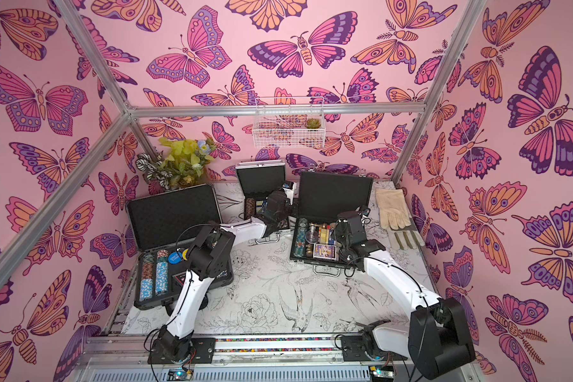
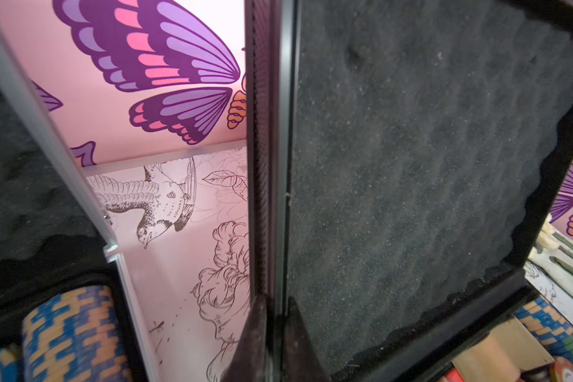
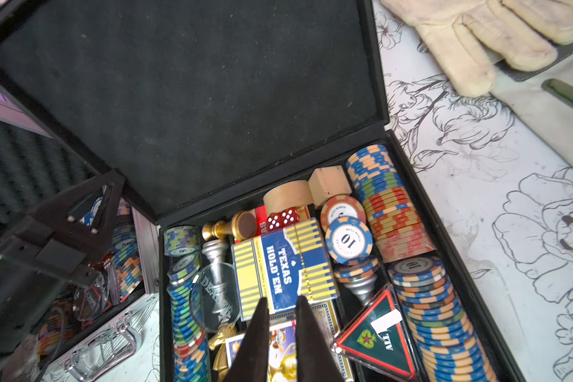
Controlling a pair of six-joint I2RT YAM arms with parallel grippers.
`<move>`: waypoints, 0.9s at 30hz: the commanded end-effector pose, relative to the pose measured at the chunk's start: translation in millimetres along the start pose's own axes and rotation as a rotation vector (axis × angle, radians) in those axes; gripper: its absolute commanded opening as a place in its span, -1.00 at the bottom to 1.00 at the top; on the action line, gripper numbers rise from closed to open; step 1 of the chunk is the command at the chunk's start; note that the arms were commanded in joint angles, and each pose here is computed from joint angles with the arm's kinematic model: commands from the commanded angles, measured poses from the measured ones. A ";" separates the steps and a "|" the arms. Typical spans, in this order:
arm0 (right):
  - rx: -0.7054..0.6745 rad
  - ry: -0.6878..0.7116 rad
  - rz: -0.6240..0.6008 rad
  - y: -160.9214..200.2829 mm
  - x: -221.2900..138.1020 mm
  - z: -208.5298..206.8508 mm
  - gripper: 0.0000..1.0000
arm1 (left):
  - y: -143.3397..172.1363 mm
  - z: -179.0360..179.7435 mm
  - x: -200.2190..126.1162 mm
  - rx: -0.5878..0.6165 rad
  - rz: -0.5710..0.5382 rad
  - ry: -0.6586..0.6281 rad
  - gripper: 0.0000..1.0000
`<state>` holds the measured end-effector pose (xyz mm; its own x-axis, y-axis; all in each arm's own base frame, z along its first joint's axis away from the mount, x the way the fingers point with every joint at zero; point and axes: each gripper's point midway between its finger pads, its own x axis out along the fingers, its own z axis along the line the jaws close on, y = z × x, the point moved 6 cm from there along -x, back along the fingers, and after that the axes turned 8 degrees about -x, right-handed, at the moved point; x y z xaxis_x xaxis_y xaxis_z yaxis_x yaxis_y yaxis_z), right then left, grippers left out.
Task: Close the poker set cases
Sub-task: Close the lid of the poker set case.
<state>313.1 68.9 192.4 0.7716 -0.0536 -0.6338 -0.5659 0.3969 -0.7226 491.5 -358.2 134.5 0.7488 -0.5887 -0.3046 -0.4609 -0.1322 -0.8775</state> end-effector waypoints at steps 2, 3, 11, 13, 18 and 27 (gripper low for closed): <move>-0.002 0.060 -0.005 2.6 2.3 -11.3 -0.63 | -24.5 -26.8 -24.4 0.046 -0.087 0.136 -1.00; 0.007 0.064 -0.002 3.5 3.1 -12.9 -0.64 | -22.5 -27.8 -26.7 0.061 -0.092 0.144 -1.00; 0.119 0.094 0.076 24.4 20.7 -35.4 -0.65 | -2.2 -37.4 -49.2 0.185 -0.219 0.215 -1.00; 0.142 0.097 0.087 29.3 23.8 -39.8 -0.65 | 1.7 -37.7 -52.6 0.199 -0.216 0.214 -1.00; 0.177 0.112 0.098 37.4 24.6 -46.3 -0.65 | 14.7 -43.5 -64.1 0.281 -0.211 0.213 -1.00; 0.279 0.085 0.107 46.9 14.1 -51.1 -0.64 | 41.0 -48.8 -87.4 0.376 -0.203 0.190 -1.00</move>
<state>286.8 41.2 133.5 0.6686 -0.0854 -0.7387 -0.5633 0.5903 -0.5781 411.2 -333.7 130.1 0.7718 -0.6258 -0.1127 -0.1423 0.0029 -0.9898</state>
